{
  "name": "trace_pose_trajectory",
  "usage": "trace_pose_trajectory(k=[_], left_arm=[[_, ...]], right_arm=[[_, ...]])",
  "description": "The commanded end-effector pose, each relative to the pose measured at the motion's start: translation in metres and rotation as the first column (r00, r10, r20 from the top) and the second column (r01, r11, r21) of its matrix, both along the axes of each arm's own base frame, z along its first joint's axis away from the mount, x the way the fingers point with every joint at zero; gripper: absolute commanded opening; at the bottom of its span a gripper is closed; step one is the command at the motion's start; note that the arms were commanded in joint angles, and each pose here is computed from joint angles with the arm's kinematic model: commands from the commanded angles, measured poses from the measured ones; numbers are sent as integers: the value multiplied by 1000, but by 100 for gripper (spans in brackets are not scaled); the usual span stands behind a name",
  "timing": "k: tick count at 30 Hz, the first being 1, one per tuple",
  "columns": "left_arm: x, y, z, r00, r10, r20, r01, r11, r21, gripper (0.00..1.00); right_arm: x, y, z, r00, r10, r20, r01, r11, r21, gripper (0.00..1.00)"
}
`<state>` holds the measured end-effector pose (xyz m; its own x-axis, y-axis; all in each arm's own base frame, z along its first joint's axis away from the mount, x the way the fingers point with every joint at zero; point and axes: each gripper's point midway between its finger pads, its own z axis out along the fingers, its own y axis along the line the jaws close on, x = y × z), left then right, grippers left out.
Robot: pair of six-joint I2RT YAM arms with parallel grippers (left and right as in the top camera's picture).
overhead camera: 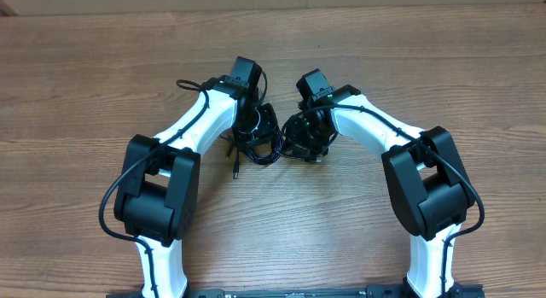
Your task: Untangle cables
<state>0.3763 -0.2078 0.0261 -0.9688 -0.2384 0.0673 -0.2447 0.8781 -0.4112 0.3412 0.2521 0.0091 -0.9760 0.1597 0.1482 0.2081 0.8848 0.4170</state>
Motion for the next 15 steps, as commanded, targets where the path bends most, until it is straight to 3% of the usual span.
trace_pose_trajectory(k=[1,5,12,13,15], left_arm=[[1,4,-11,1000,11,-14,-10,999,31,26],[-4,4,-17,999,-14,-30,15,999,41,26],[-4,-1,-26,999,-31,-28,32,999,41,11],[-3,-2,-25,999,-32,-25,33,999,34,4],[-4,-5,-24,999,-35,-30,35,999,16,4]], right_arm=[[-7,-15,-14,1000,-8,-12,7,997,-76,24],[-7,-15,-14,1000,-9,-13,8,997,-76,24],[-7,-15,-14,1000,-9,-13,8,997,-75,24],[-7,-15,-14,1000,-9,-13,8,997,-75,24],[-7,-15,-14,1000,-9,-13,8,997,-76,24]])
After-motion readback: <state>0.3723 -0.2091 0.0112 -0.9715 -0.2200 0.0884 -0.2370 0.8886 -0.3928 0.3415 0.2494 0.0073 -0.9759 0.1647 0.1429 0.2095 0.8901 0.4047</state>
